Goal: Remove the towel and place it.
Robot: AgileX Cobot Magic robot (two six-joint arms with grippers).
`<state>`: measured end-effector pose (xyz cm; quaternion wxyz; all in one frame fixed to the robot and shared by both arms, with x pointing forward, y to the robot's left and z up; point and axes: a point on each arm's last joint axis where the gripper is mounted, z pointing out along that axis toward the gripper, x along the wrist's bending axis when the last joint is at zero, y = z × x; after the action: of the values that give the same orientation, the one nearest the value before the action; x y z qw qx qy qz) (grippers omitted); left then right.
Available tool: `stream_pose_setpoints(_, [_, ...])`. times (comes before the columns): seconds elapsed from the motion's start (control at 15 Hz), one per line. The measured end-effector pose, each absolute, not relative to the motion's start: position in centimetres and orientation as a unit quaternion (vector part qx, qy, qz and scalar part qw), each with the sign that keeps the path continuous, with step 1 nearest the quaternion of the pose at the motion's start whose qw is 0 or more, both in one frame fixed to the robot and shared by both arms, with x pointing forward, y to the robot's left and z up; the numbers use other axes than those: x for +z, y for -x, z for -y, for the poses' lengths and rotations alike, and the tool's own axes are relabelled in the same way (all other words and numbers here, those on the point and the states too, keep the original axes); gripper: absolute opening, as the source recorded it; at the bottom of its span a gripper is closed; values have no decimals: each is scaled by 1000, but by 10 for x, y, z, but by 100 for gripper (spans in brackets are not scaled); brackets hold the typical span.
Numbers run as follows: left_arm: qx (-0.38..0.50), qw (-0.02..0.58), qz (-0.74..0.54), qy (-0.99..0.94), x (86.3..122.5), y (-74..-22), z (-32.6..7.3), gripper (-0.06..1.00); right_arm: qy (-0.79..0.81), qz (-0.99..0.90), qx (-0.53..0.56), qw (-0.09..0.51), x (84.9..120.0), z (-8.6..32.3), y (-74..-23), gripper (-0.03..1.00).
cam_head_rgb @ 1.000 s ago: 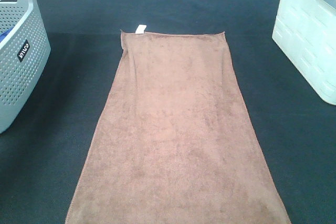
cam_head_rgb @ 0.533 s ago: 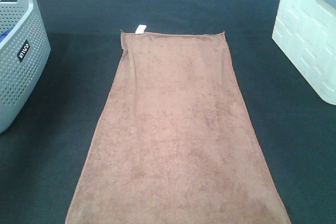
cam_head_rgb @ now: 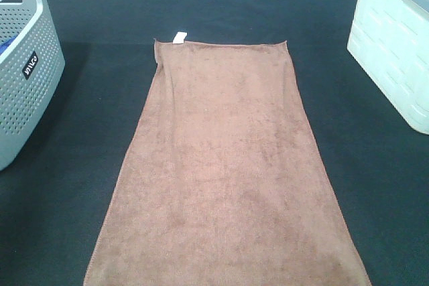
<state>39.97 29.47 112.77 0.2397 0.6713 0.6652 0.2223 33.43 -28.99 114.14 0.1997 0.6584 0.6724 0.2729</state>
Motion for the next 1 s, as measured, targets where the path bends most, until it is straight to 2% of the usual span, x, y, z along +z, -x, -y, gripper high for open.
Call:
stream_pose_setpoints(0.07, [243, 257, -658, -665, 1129, -378, -296, 79, -656, -670, 279, 206, 1138, 290, -325, 73])
stream_pose_setpoints(0.13, [243, 257, -658, -665, 1129, -378, -296, 79, -656, -670, 279, 206, 1138, 290, -325, 73])
stream_pose_setpoints(0.2, [272, 275, -648, -657, 1128, -350, -299, 79, -645, -662, 303, 231, 1130, 289, -296, 73])
stream_pose_setpoints(0.47, [355, 313, -617, -628, 1117, -288, -307, 79, -622, -645, 346, 278, 1097, 288, -251, 73])
stream_pose_setpoints(0.73, [373, 359, -601, -609, 1084, -251, -305, 79, -598, -640, 368, 311, 1060, 288, -228, 73])
stream_pose_setpoints(0.87, [369, 370, -598, -608, 1061, -241, -304, 79, -580, -635, 384, 337, 1058, 288, -225, 73])
stream_pose_setpoints(1.0, [373, 376, -593, -606, 1053, -235, -304, 79, -571, -633, 389, 350, 1053, 288, -232, 73])
